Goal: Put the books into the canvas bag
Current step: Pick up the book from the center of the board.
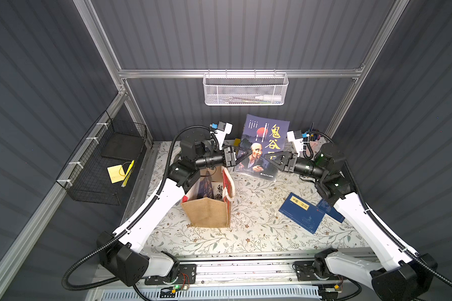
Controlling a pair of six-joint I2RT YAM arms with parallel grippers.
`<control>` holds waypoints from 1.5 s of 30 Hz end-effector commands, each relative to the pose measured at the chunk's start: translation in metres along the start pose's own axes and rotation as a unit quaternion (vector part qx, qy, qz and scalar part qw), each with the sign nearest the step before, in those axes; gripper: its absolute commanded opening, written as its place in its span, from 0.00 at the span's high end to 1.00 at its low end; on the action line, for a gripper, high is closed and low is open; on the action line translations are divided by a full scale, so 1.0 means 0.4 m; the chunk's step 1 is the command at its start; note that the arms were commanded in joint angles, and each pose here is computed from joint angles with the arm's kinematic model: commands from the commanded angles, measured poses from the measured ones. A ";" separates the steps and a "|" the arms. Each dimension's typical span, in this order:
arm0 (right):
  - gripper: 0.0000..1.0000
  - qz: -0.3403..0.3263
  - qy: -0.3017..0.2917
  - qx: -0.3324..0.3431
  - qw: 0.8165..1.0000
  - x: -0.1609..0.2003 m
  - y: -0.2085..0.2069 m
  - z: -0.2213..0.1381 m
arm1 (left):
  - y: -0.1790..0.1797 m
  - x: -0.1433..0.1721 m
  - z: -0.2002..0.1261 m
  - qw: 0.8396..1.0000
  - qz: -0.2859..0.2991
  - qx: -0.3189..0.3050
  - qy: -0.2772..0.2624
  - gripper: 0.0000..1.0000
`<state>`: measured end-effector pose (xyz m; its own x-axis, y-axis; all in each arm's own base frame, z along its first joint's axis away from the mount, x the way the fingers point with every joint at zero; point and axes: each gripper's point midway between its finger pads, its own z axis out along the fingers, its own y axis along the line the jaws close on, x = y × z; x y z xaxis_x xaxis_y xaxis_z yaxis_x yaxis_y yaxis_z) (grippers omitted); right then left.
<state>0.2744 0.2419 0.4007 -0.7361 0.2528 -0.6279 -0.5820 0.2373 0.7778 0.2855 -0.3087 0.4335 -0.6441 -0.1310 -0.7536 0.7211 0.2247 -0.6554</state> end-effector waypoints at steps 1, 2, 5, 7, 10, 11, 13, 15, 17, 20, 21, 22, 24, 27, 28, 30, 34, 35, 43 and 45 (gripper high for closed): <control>0.87 -0.040 0.033 -0.008 0.999 0.020 0.034 0.007 | -0.057 -0.060 -0.032 0.999 0.025 0.032 -0.013 0.50; 0.87 -0.041 0.037 -0.011 0.998 0.022 0.035 0.009 | -0.057 -0.066 -0.036 0.999 0.022 0.036 -0.013 0.50; 0.87 -0.038 0.046 -0.014 0.998 0.026 0.030 0.021 | -0.058 -0.074 -0.040 0.998 0.011 0.060 -0.006 0.61; 0.87 -0.037 0.048 -0.014 0.998 0.024 0.028 0.029 | -0.058 -0.072 -0.039 0.998 0.005 0.068 0.000 0.72; 0.86 -0.037 0.049 -0.016 0.998 0.018 0.030 0.039 | -0.057 -0.065 -0.041 0.998 0.006 0.069 0.007 0.86; 0.86 -0.041 0.049 -0.018 0.998 0.016 0.038 0.039 | -0.057 -0.062 -0.043 0.998 0.007 0.067 0.010 0.88; 0.86 -0.031 0.061 -0.012 0.998 0.018 0.012 0.063 | -0.054 -0.054 -0.047 0.998 0.010 0.062 0.018 0.89; 0.87 -0.028 0.068 -0.011 0.997 0.021 0.005 0.076 | -0.054 -0.044 -0.048 0.998 0.008 0.063 0.028 0.87; 0.87 -0.027 0.075 -0.013 0.997 0.024 0.001 0.089 | -0.048 -0.035 -0.049 0.997 0.001 0.062 0.037 0.84; 0.87 -0.026 0.081 -0.013 0.996 0.027 -0.006 0.105 | -0.041 -0.023 -0.051 0.997 -0.005 0.059 0.045 0.77; 0.87 -0.026 0.082 -0.013 0.996 0.028 -0.008 0.109 | -0.040 -0.020 -0.054 0.997 -0.005 0.057 0.047 0.76; 0.87 -0.026 0.083 -0.012 0.996 0.029 -0.010 0.113 | -0.036 -0.018 -0.056 0.997 -0.005 0.053 0.047 0.74; 0.87 -0.027 0.084 -0.011 0.996 0.029 -0.013 0.119 | -0.034 -0.016 -0.060 0.998 -0.004 0.049 0.048 0.72; 0.81 -0.027 0.085 -0.008 0.996 0.029 -0.015 0.125 | -0.023 -0.015 -0.068 0.998 -0.004 0.039 0.047 0.80; 0.77 -0.027 0.084 -0.003 0.996 0.030 -0.019 0.126 | -0.017 -0.018 -0.072 0.998 -0.004 0.032 0.045 0.87; 0.58 -0.027 0.082 0.011 0.996 0.032 -0.026 0.129 | -0.006 -0.027 -0.088 0.999 -0.001 0.014 0.036 0.97; 0.41 -0.028 0.079 0.060 0.995 0.058 -0.070 0.145 | 0.024 -0.060 -0.153 0.997 0.024 -0.066 0.009 1.00; 0.39 -0.024 0.083 0.079 0.993 0.072 -0.090 0.152 | 0.034 -0.070 -0.176 0.994 0.037 -0.100 0.001 1.00; 0.27 -0.010 0.145 0.203 0.968 0.189 -0.190 0.230 | 0.091 -0.116 -0.368 0.924 0.124 -0.361 -0.033 1.00; 0.27 -0.020 0.169 0.219 0.961 0.222 -0.197 0.260 | 0.088 -0.121 -0.406 0.908 0.136 -0.394 -0.039 1.00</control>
<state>0.2903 0.3399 0.2992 -0.8288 -0.0204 -0.5591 -0.4818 0.5343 0.6946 0.3058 -0.1736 0.4492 -0.4979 -0.0951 -0.8620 0.5228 0.7602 -0.3858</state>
